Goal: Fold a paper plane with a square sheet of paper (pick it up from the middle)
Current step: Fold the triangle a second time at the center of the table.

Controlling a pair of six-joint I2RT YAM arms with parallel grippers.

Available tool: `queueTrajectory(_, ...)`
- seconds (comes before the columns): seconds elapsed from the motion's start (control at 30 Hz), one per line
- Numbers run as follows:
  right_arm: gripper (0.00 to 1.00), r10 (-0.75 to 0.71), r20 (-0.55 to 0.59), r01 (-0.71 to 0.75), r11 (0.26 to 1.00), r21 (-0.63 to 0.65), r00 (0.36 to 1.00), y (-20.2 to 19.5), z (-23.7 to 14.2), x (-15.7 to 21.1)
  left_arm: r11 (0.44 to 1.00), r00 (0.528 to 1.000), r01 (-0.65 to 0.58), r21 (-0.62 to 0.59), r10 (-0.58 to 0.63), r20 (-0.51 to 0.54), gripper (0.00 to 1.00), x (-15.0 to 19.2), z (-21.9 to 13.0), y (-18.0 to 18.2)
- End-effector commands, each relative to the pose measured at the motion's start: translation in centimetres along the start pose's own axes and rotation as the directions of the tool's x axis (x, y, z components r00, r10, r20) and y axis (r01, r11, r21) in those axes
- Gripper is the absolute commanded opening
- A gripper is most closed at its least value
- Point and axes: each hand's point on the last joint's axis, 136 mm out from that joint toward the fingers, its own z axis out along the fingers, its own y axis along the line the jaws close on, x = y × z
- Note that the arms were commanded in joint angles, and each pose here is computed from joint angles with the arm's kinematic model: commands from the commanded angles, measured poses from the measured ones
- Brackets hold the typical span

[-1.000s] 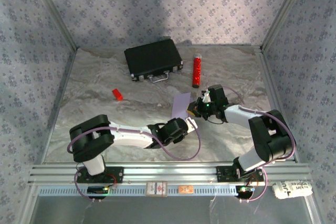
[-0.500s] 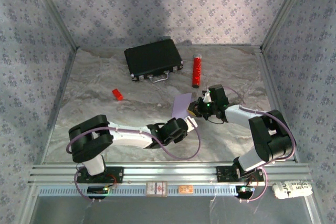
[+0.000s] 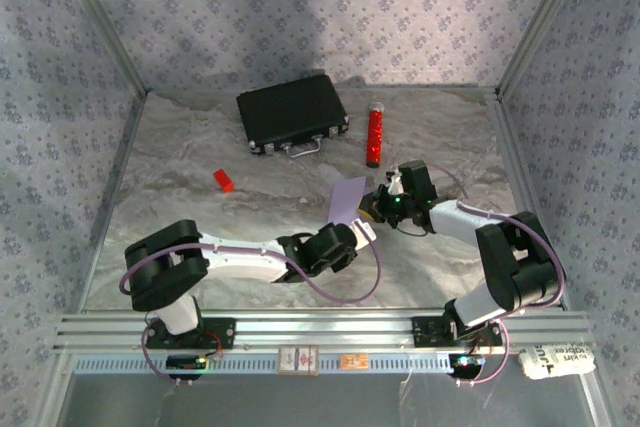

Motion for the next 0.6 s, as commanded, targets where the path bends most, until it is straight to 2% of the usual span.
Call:
queueTrajectory(0.0, 0.07, -0.002, 0.006, 0.002, 1.000, 0.011, 1.000, -0.3, -0.4, 0.1, 0.999, 1.000, 0.016, 0.029, -0.017, 0.012, 0.11, -0.6, -0.8, -0.3)
queueTrajectory(0.17, 0.10, -0.006, 0.011, 0.005, 1.000, 0.022, 1.000, -0.5, -0.7, 0.2, 0.996, 0.998, 0.060, 0.059, -0.059, -0.014, 0.01, -0.2, -0.7, -0.4)
queueTrajectory(0.3, 0.17, -0.026, 0.022, 0.025, 0.998, 0.064, 0.999, -1.0, -1.3, 0.3, 0.976, 0.984, 0.175, 0.131, -0.168, -0.062, 0.00, -0.2, -0.6, -0.6)
queueTrajectory(0.43, 0.26, -0.043, 0.048, 0.036, 0.992, 0.120, 0.998, -1.9, -2.6, 0.5, 0.920, 0.942, 0.330, 0.210, -0.309, -0.129, 0.00, -0.1, -0.7, -0.7)
queueTrajectory(0.57, 0.31, -0.040, 0.078, 0.027, 0.986, 0.162, 0.996, -3.0, -4.1, 0.7, 0.842, 0.881, 0.470, 0.265, -0.430, -0.197, 0.00, 0.0, -0.8, -1.2)
